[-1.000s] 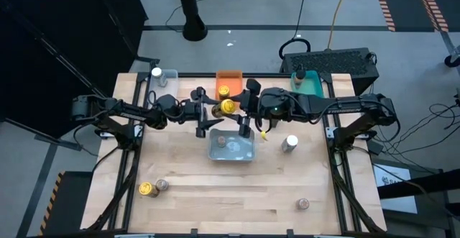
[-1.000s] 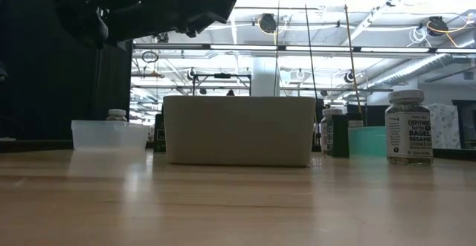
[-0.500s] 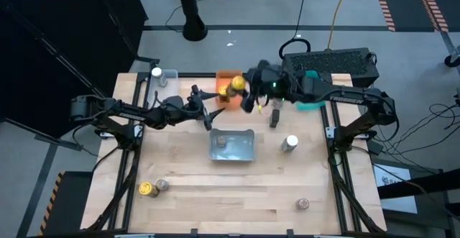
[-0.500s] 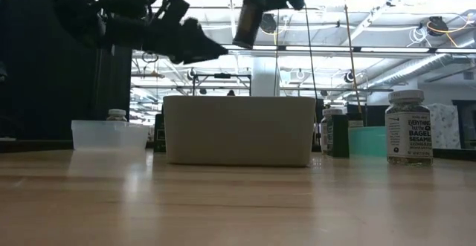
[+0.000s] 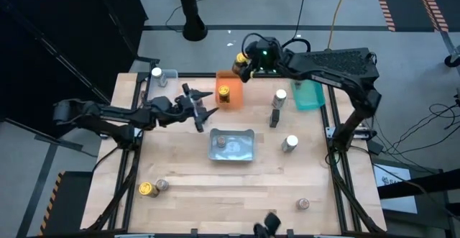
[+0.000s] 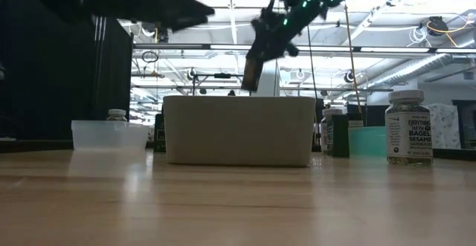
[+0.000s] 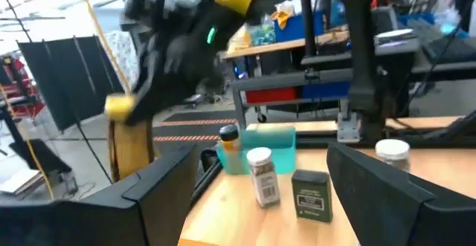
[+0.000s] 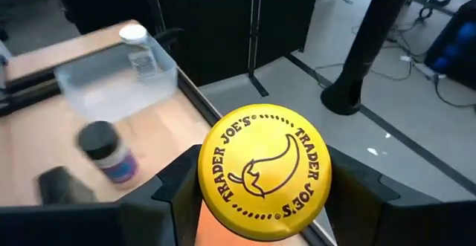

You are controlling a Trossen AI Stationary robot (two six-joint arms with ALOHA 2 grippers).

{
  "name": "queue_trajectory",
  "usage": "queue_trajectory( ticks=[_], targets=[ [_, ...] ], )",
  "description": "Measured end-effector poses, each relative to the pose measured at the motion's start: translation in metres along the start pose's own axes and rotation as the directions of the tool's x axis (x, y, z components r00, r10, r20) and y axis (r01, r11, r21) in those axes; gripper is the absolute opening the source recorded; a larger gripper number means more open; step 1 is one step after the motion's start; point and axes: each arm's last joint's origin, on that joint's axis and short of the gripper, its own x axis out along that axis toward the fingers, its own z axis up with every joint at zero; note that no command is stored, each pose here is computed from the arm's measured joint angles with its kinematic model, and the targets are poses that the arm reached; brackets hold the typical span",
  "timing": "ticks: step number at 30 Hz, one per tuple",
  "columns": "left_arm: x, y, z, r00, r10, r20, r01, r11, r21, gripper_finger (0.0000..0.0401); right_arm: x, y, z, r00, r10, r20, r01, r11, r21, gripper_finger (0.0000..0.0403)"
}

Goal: Sort spices by type
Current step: Put the right yellow seasoning bottle into the orange bin

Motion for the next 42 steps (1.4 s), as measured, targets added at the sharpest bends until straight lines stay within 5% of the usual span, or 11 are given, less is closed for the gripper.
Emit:
queue_trajectory(
  ticks=[8, 23, 42],
  targets=[
    [-0.031, 0.011, 0.027, 1.0, -0.002, 0.017, 0.002, 1.0, -0.001, 0.0304, 0.053, -0.018, -0.025, 0.997, 0.032, -0.075, -0.031, 0.999, 0.018, 0.02],
    [-0.058, 0.02, 0.043, 0.999, 0.004, 0.033, -0.004, 1.0, -0.013, 0.0304, 0.095, -0.021, -0.061, 0.983, 0.036, -0.182, -0.035, 0.999, 0.009, 0.02],
    [-0.058, 0.019, 0.039, 1.0, -0.005, -0.007, 0.005, 1.0, -0.006, 0.0304, 0.102, -0.024, -0.066, 0.983, 0.035, -0.18, -0.034, 0.999, 0.012, 0.0226]
  ],
)
